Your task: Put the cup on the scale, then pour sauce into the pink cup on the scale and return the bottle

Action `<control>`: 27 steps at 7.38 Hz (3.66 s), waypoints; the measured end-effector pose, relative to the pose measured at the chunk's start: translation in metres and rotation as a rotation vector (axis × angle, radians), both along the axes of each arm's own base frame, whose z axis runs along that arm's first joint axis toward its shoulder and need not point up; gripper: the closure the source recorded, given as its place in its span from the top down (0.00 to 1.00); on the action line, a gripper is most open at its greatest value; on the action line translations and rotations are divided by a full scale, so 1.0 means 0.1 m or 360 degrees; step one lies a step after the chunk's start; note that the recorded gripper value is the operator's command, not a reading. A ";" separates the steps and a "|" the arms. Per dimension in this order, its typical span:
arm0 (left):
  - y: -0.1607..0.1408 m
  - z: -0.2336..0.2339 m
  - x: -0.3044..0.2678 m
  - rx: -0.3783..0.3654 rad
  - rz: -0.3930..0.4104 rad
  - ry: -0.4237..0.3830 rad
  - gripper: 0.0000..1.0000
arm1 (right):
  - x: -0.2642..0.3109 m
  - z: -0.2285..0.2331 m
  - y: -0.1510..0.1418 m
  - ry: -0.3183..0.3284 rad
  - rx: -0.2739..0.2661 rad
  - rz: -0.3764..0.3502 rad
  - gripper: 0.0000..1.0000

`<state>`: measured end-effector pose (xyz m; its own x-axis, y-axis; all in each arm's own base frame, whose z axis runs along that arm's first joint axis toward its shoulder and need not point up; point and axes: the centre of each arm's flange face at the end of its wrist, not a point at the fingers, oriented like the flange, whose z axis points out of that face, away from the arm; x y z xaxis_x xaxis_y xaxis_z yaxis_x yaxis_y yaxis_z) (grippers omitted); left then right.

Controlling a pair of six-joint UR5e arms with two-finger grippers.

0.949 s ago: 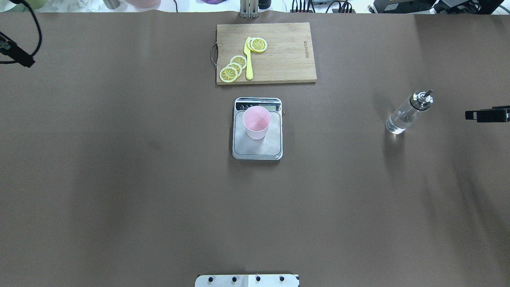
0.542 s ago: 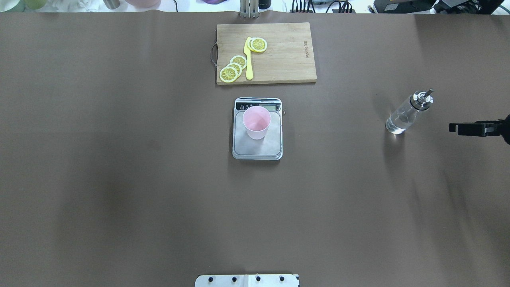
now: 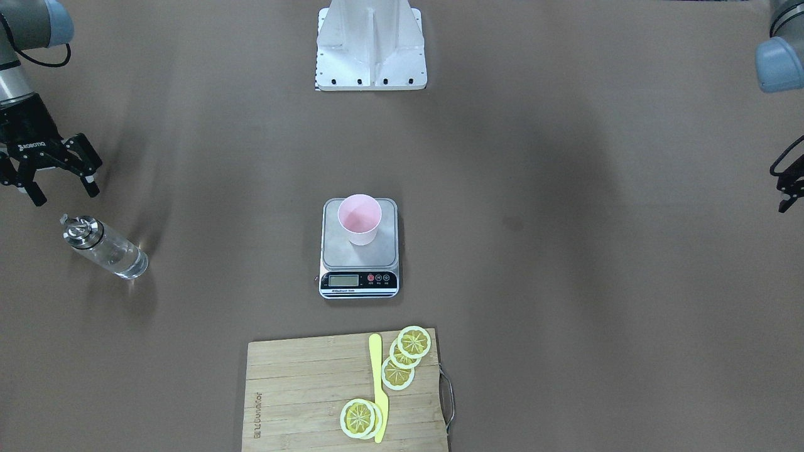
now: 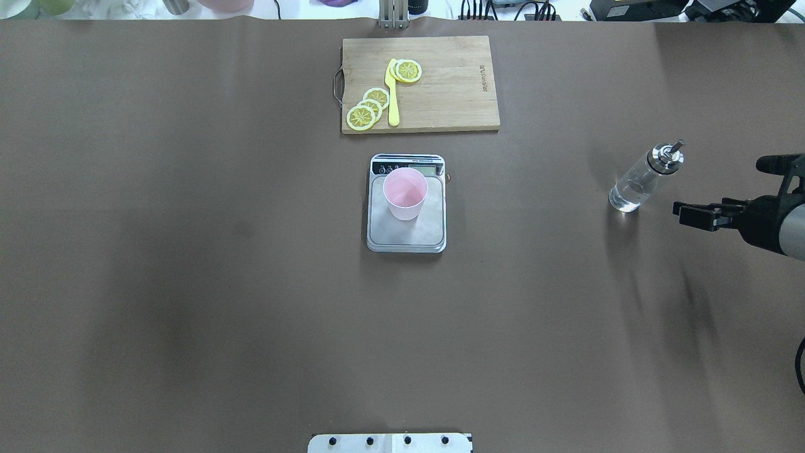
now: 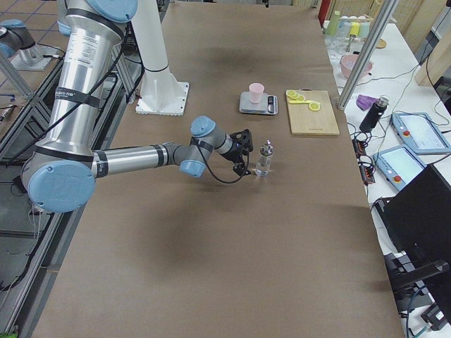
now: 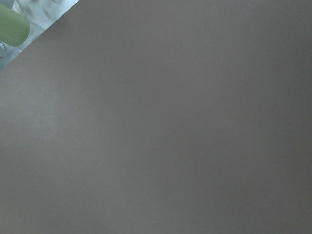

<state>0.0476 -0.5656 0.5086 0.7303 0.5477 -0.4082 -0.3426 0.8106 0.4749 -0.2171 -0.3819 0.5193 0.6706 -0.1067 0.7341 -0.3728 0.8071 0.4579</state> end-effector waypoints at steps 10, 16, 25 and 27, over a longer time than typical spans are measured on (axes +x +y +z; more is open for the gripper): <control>0.02 0.02 0.01 -0.0016 -0.0010 0.0002 0.99 | -0.86 0.10 -0.41 0.0093 0.0135 0.0100 1.00; 0.02 0.01 0.01 -0.0012 -0.0011 0.0004 0.99 | -1.10 0.36 -0.44 0.0080 0.0239 0.0182 1.00; 0.02 0.01 0.02 -0.0014 -0.0011 0.0005 0.99 | -1.13 0.38 -0.45 0.0086 0.0246 0.0189 0.57; 0.02 0.01 0.02 -0.0013 -0.0011 0.0005 0.99 | -1.13 0.37 -0.45 0.0083 0.0248 0.0188 0.15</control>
<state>0.0496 -0.5636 0.5092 0.7328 0.5393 -0.4149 -0.3356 0.8169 0.4691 -0.3300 -0.4268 0.5567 0.7220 -0.1342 0.6787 -0.4333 0.6770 0.5949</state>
